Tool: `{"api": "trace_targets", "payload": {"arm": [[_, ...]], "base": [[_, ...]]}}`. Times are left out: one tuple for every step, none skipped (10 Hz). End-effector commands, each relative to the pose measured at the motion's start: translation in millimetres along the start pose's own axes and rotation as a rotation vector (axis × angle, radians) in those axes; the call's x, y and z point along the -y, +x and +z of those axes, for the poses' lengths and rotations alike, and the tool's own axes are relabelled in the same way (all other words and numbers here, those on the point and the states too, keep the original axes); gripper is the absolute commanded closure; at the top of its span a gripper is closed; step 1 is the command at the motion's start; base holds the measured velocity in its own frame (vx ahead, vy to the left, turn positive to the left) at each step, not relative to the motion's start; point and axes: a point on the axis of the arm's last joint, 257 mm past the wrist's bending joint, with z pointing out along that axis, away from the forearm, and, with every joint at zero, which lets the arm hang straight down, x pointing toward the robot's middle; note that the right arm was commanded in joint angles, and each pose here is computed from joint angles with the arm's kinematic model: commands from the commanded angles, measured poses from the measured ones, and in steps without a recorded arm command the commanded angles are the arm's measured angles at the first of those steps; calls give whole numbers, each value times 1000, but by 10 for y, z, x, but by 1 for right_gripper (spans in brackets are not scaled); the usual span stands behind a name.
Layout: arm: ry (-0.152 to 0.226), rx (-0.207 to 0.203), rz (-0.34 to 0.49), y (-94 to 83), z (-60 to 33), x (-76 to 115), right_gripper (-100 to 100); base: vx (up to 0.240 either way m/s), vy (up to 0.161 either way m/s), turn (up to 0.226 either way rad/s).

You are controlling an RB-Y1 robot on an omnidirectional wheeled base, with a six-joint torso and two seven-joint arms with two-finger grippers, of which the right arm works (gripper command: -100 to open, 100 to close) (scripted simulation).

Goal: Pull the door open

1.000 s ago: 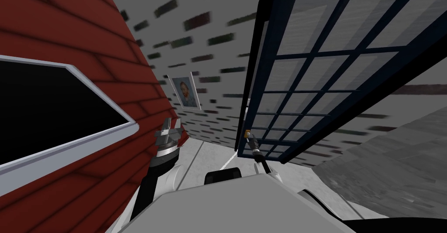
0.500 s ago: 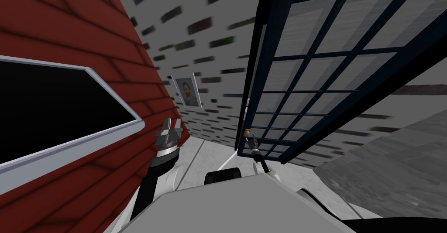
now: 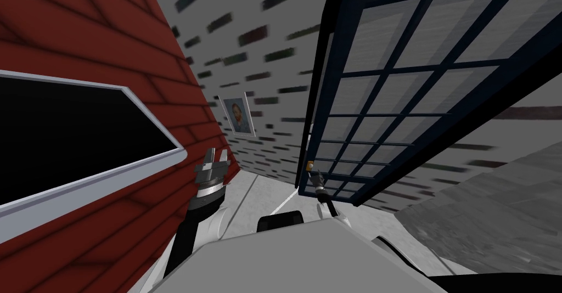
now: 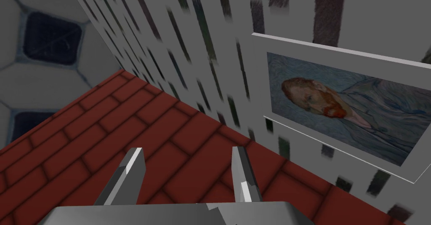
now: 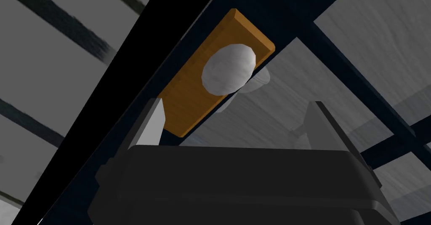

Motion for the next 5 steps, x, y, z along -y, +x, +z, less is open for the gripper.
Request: {"api": "trace_targets", "payload": {"arm": [[-5, 4, 67, 12, 7, 13, -100], [-5, 4, 86, 12, 7, 13, -100], [-9, 7, 131, 20, 12, 22, -100], [-9, 7, 138, 20, 12, 22, -100], [-12, 10, 190, 28, 17, 32, -100]], "base": [[-46, -22, 53], [-41, -15, 20], [-51, -18, 32], [-35, -11, 21], [-34, -5, 38]]}}
